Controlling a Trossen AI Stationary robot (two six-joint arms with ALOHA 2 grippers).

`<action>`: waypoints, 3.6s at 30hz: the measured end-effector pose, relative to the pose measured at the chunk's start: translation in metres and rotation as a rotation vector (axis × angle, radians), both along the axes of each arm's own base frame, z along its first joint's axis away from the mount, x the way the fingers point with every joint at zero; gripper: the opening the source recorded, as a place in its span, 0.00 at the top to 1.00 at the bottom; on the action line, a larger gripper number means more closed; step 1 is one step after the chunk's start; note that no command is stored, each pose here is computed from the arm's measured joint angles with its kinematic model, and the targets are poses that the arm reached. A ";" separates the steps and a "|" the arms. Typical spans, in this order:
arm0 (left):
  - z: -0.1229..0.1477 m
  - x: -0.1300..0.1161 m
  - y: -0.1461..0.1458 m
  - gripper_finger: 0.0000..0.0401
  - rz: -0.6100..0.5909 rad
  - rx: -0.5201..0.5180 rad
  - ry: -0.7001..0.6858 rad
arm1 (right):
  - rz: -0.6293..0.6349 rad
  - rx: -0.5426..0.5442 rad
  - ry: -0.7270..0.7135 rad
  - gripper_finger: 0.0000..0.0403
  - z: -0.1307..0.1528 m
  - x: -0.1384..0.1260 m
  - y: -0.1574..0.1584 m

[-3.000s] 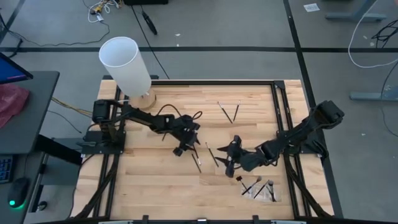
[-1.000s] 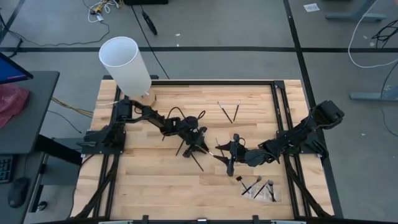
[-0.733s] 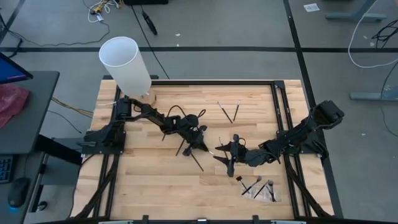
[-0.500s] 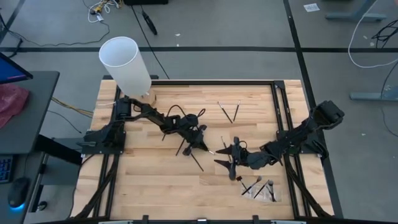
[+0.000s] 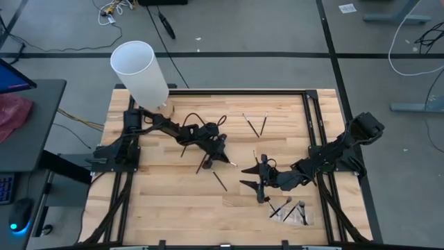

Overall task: Pick & Place Makeup Supplies
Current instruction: Put the silver makeup brush into the transparent organizer

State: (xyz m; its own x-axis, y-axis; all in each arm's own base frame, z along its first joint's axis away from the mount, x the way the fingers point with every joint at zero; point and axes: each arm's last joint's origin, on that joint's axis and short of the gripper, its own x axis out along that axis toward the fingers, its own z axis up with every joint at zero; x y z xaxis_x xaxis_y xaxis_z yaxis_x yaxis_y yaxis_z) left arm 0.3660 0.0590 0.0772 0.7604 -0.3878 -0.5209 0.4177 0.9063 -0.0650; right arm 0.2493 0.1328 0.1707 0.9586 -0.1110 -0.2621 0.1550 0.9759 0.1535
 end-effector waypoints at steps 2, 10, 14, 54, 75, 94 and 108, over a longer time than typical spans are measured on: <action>0.004 0.000 0.000 0.97 0.002 0.004 -0.006 | -0.002 0.005 0.005 0.52 -0.001 0.000 0.000; 0.014 0.001 -0.001 0.97 -0.010 0.010 -0.038 | -0.005 0.011 0.014 0.52 -0.002 -0.001 0.000; 0.013 0.001 -0.001 0.97 -0.014 0.005 -0.034 | -0.005 0.011 0.014 0.52 -0.002 -0.001 0.000; 0.174 -0.019 -0.014 0.97 0.212 0.018 -0.524 | -0.537 -0.049 -0.214 0.52 0.013 0.018 -0.041; 0.178 -0.019 -0.022 0.96 0.221 0.047 -0.552 | -0.437 -0.154 -0.412 0.55 0.047 0.017 -0.042; 0.178 -0.019 -0.022 0.95 0.218 0.052 -0.553 | -0.433 -0.158 -0.422 0.96 0.047 0.021 -0.051; 0.177 -0.019 -0.022 0.94 0.216 0.050 -0.542 | -0.411 -0.171 -0.425 0.99 0.047 0.023 -0.054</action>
